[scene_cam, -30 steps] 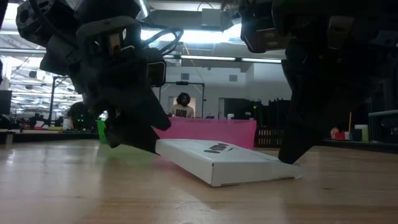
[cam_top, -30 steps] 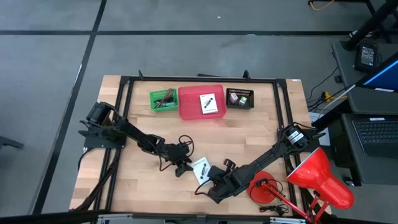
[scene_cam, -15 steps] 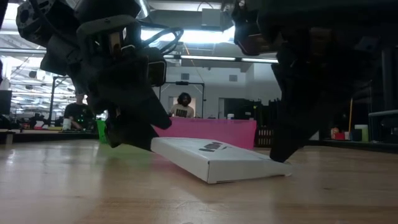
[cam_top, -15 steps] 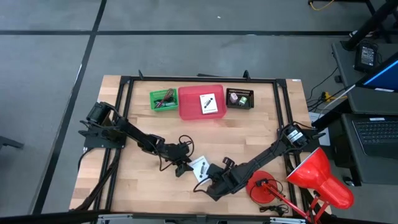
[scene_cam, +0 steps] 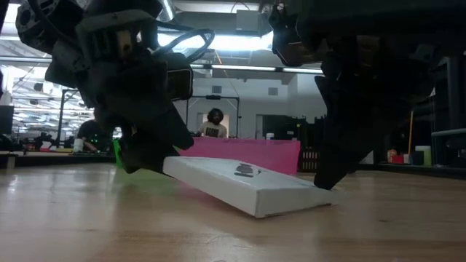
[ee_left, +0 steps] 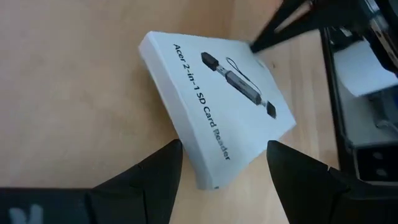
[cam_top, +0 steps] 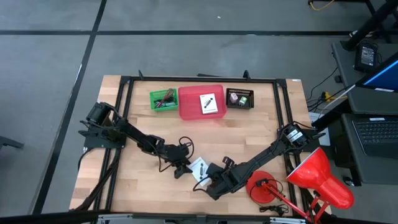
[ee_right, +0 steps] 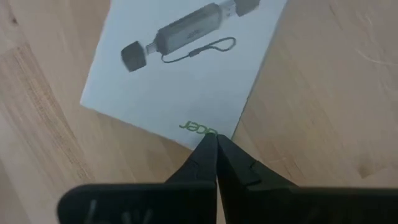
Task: Pick and place items into bin
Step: Put the white card reader box into the red bin
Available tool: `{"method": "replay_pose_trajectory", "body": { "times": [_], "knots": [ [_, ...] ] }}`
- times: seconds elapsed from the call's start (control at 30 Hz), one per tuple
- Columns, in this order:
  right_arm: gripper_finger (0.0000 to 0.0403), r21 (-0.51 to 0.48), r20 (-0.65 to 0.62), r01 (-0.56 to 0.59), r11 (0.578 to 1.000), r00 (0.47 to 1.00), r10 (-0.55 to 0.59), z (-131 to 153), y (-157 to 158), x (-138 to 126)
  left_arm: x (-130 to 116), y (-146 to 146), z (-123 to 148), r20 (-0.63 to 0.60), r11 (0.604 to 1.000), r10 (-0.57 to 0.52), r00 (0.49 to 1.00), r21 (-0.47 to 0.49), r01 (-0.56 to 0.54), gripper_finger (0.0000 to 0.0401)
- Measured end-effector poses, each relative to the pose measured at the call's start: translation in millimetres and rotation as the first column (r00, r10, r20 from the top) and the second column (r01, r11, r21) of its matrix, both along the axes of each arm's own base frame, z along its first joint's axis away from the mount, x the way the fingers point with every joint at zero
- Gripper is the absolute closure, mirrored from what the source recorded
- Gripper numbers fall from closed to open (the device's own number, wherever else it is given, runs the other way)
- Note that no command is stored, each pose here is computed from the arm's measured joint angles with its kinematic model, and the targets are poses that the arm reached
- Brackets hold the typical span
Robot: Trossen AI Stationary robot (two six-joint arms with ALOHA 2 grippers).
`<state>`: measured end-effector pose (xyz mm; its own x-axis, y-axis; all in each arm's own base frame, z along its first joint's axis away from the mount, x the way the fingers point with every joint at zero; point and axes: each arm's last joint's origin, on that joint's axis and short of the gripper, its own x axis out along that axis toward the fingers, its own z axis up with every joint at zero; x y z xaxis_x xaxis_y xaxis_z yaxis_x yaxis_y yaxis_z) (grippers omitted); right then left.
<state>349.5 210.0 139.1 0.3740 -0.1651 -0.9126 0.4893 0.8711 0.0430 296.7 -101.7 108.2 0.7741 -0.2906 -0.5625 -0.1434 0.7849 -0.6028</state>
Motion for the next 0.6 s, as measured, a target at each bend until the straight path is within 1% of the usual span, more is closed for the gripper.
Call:
{"method": "replay_pose_trajectory", "body": {
  "times": [0.13,0.37,0.47,0.6],
  "knots": [
    [0.0403,0.001,0.002,0.001,1.000,1.000,-0.001,0,0,0,3,-2,4,0.013,1.000,-0.019,1.000,-0.015,0.019,0.0188],
    [0.0403,0.001,0.007,0.004,1.000,1.000,-0.004,0,0,1,9,-4,10,0.051,0.999,-0.043,0.998,0.015,0.042,0.0221],
    [0.0403,0.001,0.007,0.004,1.000,1.000,-0.004,0,0,1,10,-4,10,0.056,0.998,-0.051,0.997,0.027,0.049,0.0240],
    [0.0403,0.002,0.007,0.004,1.000,1.000,-0.004,0,0,1,10,-4,11,0.062,0.998,-0.059,0.996,0.038,0.057,0.0276]
  ]
}}
